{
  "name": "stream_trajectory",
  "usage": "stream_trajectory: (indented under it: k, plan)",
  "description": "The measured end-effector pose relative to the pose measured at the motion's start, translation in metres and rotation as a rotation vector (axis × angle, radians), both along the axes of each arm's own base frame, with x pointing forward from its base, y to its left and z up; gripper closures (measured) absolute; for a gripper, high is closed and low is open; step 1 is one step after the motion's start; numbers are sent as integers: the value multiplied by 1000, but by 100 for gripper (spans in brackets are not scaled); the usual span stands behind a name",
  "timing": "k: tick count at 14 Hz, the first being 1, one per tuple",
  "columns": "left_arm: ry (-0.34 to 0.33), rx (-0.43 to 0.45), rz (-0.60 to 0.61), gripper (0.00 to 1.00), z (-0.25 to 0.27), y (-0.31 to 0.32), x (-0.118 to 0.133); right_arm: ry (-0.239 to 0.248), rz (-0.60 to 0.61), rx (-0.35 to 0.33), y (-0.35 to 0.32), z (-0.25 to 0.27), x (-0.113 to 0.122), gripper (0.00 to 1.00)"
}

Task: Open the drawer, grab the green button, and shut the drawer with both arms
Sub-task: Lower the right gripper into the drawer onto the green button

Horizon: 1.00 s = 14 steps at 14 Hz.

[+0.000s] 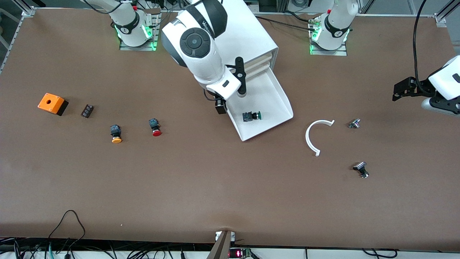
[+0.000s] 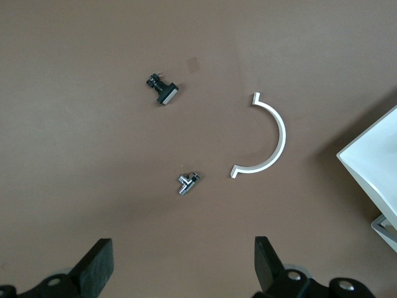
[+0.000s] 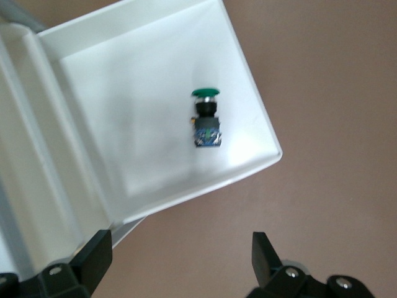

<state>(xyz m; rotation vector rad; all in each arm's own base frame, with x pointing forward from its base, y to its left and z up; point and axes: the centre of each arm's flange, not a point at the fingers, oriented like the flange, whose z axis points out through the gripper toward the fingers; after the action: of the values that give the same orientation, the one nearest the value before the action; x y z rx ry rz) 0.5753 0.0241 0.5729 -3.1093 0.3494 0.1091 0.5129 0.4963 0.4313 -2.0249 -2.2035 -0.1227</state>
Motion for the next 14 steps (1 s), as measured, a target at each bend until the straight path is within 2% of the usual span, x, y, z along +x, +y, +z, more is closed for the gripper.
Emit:
stream_trajectory:
  k: [4, 8, 14]
  plan:
    - [2, 0, 12, 0, 0, 2, 0, -29, -14, 31, 36, -39, -11, 0]
    - [1, 0, 11, 0, 0, 1, 0, -37, 24, -9, 58, -82, -17, 0]
    - [-2, 0, 7, 0, 1, -2, 0, -41, 12, -15, 77, -115, -21, 0]
